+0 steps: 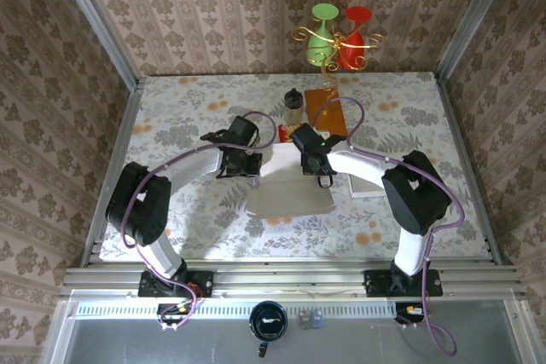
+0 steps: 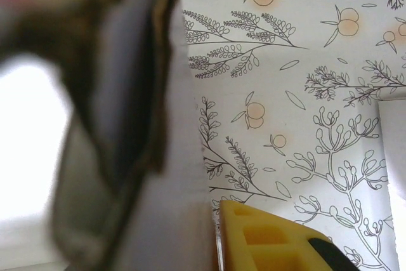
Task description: Fold the paper box
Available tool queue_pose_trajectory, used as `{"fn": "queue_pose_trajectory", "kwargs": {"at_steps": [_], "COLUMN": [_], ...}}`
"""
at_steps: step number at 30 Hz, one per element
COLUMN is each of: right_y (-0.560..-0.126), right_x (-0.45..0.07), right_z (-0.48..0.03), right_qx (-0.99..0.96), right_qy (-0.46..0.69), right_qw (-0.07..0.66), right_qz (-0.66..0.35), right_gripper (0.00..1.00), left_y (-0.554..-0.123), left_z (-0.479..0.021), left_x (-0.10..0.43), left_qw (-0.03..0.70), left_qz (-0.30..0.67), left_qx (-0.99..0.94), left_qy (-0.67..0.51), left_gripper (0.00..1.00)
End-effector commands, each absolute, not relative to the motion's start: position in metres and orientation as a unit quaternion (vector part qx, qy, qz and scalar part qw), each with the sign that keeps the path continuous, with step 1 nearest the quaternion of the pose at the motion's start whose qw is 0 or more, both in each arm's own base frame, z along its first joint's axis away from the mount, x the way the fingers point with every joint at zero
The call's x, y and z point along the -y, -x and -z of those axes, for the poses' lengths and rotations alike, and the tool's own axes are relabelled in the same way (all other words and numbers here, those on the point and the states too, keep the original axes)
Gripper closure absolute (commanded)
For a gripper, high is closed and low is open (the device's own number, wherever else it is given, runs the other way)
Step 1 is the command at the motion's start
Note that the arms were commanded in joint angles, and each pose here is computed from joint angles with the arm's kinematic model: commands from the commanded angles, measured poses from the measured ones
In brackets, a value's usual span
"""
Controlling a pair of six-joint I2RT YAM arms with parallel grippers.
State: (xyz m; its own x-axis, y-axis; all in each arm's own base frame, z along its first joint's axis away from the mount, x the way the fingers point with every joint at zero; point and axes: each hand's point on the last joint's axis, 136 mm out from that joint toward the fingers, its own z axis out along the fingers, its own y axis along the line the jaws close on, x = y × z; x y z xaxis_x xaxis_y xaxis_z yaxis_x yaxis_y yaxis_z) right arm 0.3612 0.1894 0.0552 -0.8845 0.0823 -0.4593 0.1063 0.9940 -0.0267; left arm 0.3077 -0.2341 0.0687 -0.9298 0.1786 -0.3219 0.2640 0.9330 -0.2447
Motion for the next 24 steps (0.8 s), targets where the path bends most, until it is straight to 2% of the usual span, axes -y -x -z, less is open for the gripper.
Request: {"fn": "queue_pose_trajectory", "kwargs": {"at_steps": [1,11,15,19,24], "right_y": [-0.370,-0.380,-0.376,-0.370,-0.362], "right_x": [-0.186,-0.184,-0.176,-0.163,-0.161], "right_z": [-0.069,-0.078,-0.075,-0.078,-0.081], "right_qx": [-0.964,-0.960,-0.961,-0.957,-0.949], "right_qy": [-0.045,-0.030,-0.039,-0.062,-0.069], "right_qw": [0.261,0.274,0.261,0.253,0.248], "right_qz": [0.031,0.052,0.078,0.126,0.183], "right_gripper": [0.80,0.76,0.90,0.98,1.00], "left_y": [-0.301,-0.300,-0.301,-0.301,-0.302], "left_z": [-0.055,-0.054,-0.055,-0.055,-0.055], "left_x": [0.232,0.233,0.233,0.234,0.236], "left_qw": [0.120,0.119,0.120,0.120,0.120], "left_qz": [0.132,0.131,0.131,0.132,0.134], "left_qx": [-0.976,-0.975,-0.975,-0.975,-0.975], "left_qy": [-0.128,-0.132,-0.133,-0.133,-0.134], "left_gripper": [1.00,1.00,1.00,1.00,1.00]}}
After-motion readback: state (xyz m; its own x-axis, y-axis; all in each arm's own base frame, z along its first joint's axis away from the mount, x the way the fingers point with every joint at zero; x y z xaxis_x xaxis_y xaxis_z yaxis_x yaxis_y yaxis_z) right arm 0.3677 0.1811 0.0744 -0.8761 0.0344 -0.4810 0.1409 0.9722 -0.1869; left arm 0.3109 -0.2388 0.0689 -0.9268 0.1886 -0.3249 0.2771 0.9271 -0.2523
